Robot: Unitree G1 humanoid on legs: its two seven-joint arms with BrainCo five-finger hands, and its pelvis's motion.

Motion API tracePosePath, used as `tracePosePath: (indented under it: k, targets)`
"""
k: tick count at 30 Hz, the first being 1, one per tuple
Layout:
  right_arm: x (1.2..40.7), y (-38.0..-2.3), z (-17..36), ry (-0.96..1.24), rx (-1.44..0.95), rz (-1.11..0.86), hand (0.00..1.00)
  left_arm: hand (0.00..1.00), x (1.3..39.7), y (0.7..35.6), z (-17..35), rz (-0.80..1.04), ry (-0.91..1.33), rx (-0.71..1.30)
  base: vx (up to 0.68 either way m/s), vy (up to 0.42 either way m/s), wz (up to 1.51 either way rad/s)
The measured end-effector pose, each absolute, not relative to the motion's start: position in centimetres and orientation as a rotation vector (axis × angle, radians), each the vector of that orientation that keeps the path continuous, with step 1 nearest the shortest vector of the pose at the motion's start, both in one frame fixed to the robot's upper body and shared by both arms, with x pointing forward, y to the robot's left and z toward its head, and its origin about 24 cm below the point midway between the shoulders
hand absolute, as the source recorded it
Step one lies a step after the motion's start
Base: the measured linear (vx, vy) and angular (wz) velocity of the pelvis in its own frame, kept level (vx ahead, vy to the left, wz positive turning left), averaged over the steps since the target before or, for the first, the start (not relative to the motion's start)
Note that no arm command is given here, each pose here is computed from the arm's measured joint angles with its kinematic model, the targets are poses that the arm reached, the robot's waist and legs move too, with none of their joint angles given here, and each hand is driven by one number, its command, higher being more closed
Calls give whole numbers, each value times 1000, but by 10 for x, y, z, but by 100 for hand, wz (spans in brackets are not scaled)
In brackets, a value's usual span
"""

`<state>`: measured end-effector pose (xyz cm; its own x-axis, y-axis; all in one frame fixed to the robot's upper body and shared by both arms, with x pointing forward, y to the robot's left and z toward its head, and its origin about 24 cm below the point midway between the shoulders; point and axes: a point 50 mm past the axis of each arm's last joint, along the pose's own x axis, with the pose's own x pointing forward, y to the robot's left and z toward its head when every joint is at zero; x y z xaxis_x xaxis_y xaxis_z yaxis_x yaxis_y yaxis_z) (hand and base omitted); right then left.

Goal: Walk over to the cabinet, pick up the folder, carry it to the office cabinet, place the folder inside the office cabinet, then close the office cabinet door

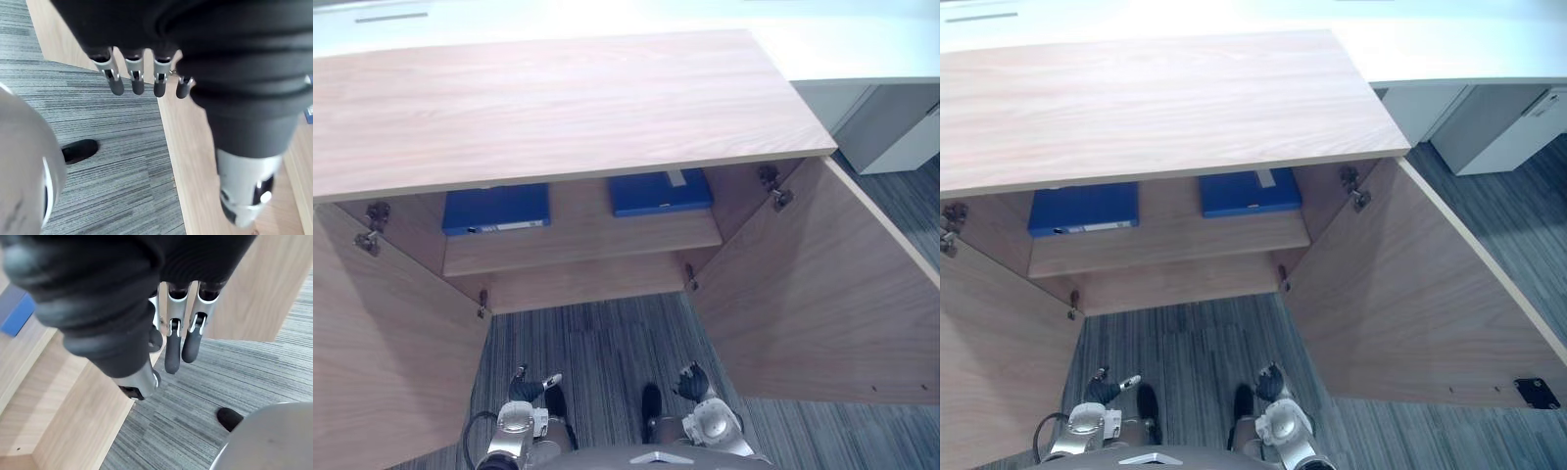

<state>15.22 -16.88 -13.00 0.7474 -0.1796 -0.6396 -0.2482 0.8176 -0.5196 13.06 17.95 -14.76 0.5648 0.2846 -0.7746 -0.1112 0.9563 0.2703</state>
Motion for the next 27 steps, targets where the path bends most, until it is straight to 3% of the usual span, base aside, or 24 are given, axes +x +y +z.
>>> tracePosePath:
  k: [15, 22, 27]
  targets:
    - [132, -196, -144, 935, -476, -168, 0, 0, 109, 183, -159, 175, 1051, 246, -13, 34, -15]
    - [103, -242, -130, 899, -198, -610, 0, 0, 99, 186, -162, 178, 1094, 243, 40, 12, -42]
    - [94, -294, -92, 693, -70, -971, 0, 0, 91, 195, -162, 255, 1114, 171, 59, -9, -52]
